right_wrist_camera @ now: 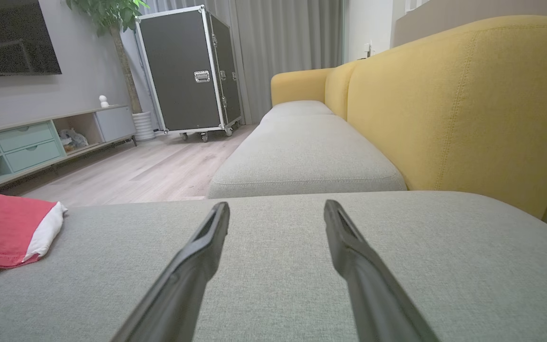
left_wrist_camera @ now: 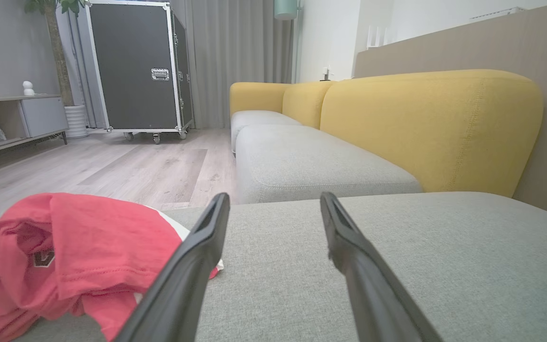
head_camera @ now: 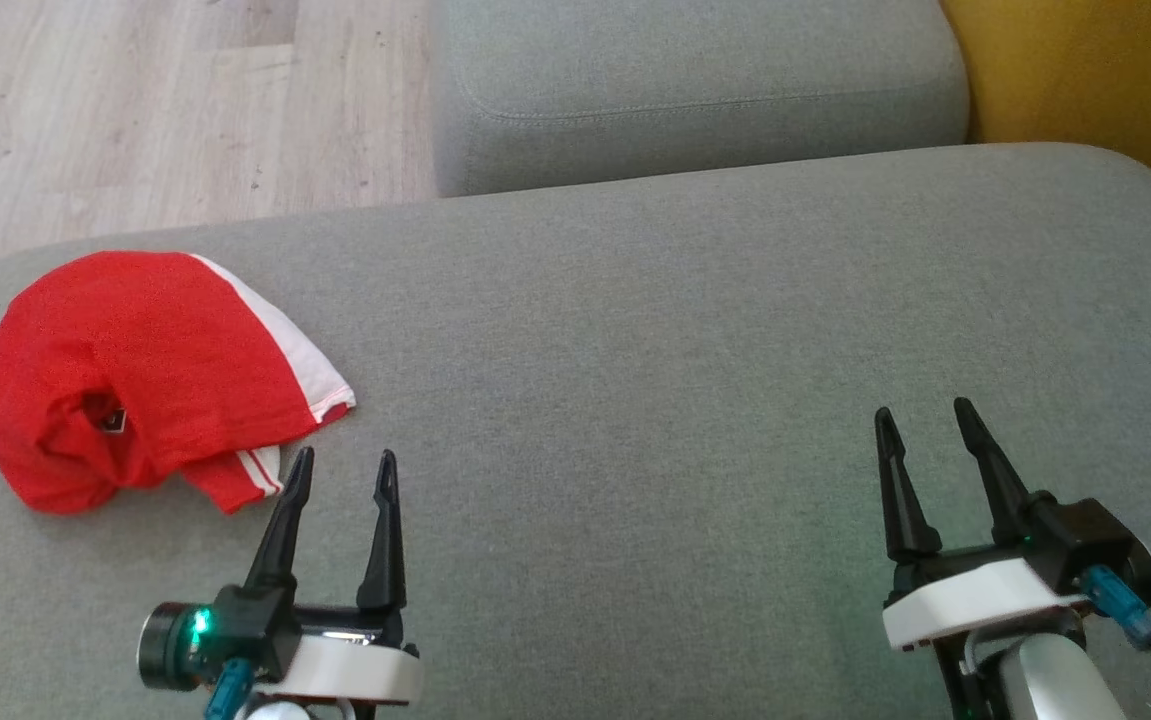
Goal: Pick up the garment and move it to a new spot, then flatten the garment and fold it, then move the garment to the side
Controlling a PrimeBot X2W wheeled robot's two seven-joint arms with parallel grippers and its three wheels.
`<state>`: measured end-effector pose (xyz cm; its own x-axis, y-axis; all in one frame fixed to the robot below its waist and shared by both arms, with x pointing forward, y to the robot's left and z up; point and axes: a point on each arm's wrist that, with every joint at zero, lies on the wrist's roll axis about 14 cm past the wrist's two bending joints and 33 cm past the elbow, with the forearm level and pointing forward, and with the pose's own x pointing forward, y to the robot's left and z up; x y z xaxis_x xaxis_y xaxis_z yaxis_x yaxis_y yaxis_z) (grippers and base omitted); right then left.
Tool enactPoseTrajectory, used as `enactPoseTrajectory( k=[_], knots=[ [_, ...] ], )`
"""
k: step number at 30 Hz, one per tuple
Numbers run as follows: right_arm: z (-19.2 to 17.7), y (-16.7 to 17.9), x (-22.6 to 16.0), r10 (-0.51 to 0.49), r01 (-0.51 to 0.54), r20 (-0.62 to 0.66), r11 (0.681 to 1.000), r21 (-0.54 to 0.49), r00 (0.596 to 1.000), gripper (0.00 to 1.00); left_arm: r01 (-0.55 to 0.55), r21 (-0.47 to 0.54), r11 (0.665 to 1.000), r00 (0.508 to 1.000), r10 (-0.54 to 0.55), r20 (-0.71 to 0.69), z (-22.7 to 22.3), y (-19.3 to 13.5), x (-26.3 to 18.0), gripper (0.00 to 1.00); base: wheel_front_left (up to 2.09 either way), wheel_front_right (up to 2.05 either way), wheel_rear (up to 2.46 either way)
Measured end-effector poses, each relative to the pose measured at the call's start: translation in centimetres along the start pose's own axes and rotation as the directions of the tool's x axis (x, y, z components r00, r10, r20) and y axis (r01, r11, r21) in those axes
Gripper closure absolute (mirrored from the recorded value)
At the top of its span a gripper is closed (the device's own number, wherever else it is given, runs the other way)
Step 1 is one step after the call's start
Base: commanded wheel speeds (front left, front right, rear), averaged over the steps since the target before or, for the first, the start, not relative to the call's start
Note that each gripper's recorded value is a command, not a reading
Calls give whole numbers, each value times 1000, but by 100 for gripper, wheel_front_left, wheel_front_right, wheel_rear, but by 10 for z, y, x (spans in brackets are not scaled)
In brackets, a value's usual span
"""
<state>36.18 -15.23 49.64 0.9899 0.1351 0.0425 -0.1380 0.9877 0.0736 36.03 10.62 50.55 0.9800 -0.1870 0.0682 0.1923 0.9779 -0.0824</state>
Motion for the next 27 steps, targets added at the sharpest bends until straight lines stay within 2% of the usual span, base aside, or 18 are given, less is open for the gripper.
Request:
enactPoseTrajectory(
  k=[5, 14, 17, 27],
  knots=[
    [2, 9, 3, 25, -25, 9, 1000, 12, 1000, 0, -15, 1, 1000, 1000, 15, 3, 1, 6, -3, 0, 0, 0, 0],
    [4, 53, 12, 156, -157, 15, 987, 43, 988, 0, -125, 21, 992, 992, 124, 7, 2, 39, -25, 0, 0, 0, 0],
    [3, 77, 14, 226, -227, 12, 972, 57, 974, 0, -190, 28, 981, 982, 190, 10, 3, 58, -42, 0, 0, 0, 0],
    [-3, 128, 10, 373, -371, -6, 925, 87, 928, 0, -326, 34, 945, 945, 326, 21, 4, 94, -84, 0, 0, 0, 0]
  ],
)
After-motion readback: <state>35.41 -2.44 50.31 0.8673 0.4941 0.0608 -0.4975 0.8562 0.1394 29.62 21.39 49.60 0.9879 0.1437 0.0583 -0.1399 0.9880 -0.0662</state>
